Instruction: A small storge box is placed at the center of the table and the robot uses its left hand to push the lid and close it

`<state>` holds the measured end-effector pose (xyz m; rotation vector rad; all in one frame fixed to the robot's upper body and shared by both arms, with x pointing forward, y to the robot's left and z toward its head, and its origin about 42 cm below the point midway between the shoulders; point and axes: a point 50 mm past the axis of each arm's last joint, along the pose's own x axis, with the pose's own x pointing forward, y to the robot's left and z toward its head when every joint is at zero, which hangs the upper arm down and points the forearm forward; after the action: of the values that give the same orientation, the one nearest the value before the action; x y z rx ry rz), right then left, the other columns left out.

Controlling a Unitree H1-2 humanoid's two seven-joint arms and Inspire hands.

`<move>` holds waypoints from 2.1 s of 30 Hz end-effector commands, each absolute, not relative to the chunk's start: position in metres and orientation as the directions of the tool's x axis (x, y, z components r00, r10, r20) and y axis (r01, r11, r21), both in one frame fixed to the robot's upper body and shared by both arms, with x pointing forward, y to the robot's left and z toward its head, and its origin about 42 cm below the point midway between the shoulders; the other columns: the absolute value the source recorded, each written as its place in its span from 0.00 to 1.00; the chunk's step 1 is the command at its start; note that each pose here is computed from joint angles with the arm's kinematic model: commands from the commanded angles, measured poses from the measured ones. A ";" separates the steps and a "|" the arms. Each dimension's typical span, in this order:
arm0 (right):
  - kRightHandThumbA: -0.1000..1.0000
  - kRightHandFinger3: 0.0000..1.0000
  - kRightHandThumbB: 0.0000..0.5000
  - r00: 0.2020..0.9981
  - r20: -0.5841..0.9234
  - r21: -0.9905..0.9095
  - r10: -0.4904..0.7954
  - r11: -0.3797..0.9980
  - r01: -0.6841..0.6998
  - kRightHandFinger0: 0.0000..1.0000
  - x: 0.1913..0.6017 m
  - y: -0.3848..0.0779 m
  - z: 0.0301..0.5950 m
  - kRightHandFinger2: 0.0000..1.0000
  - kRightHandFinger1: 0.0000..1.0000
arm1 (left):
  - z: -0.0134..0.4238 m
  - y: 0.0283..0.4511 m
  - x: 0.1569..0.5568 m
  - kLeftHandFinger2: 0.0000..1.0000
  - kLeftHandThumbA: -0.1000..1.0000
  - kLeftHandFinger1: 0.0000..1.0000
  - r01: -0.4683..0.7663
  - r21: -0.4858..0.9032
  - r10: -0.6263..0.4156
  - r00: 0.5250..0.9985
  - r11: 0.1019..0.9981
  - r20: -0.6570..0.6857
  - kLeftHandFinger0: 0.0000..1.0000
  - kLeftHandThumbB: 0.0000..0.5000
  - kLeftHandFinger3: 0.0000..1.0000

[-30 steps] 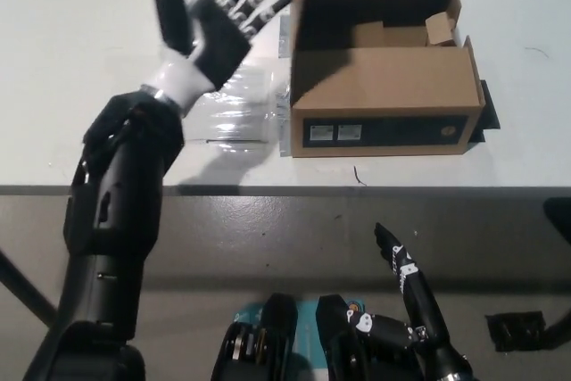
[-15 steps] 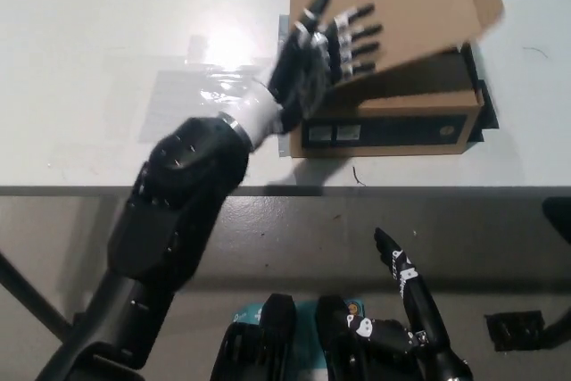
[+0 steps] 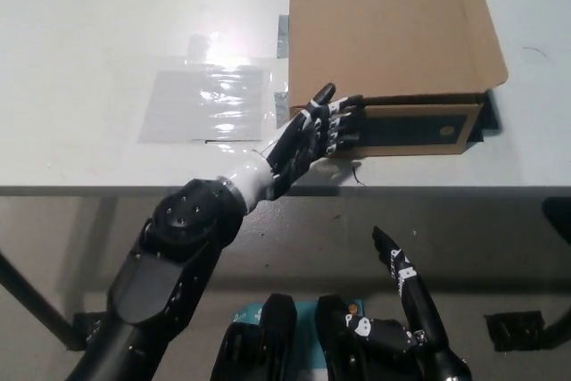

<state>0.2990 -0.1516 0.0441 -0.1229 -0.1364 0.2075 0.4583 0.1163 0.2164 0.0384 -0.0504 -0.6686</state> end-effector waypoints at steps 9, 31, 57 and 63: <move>1.00 1.00 0.81 0.948 0.209 -0.143 0.241 0.966 -0.214 1.00 0.305 -0.145 0.059 1.00 1.00 | 0.262 0.146 0.382 1.00 1.00 1.00 0.677 0.168 -0.693 0.665 0.717 0.276 1.00 0.83 1.00; 1.00 1.00 0.77 0.952 0.198 -0.119 0.233 0.970 -0.213 1.00 0.305 -0.148 0.056 1.00 1.00 | 0.185 0.232 0.269 1.00 1.00 1.00 0.403 0.289 -0.485 0.809 0.869 0.331 1.00 0.74 1.00; 1.00 1.00 0.67 0.954 0.243 -0.083 0.174 0.984 -0.158 1.00 0.283 -0.167 0.066 1.00 1.00 | 0.117 0.277 0.294 1.00 1.00 1.00 0.268 0.327 -0.344 0.917 0.906 0.201 1.00 0.53 1.00; 1.00 1.00 0.74 0.961 0.216 -0.092 0.173 0.983 -0.156 1.00 0.289 -0.167 0.059 1.00 1.00 | 0.112 0.280 0.298 1.00 1.00 1.00 0.270 0.306 -0.337 0.921 0.913 0.193 1.00 0.52 1.00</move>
<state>0.2803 -0.1679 0.0484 -0.1071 -0.1578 0.1798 0.2913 0.2740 0.0999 0.2673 -0.1658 -0.3380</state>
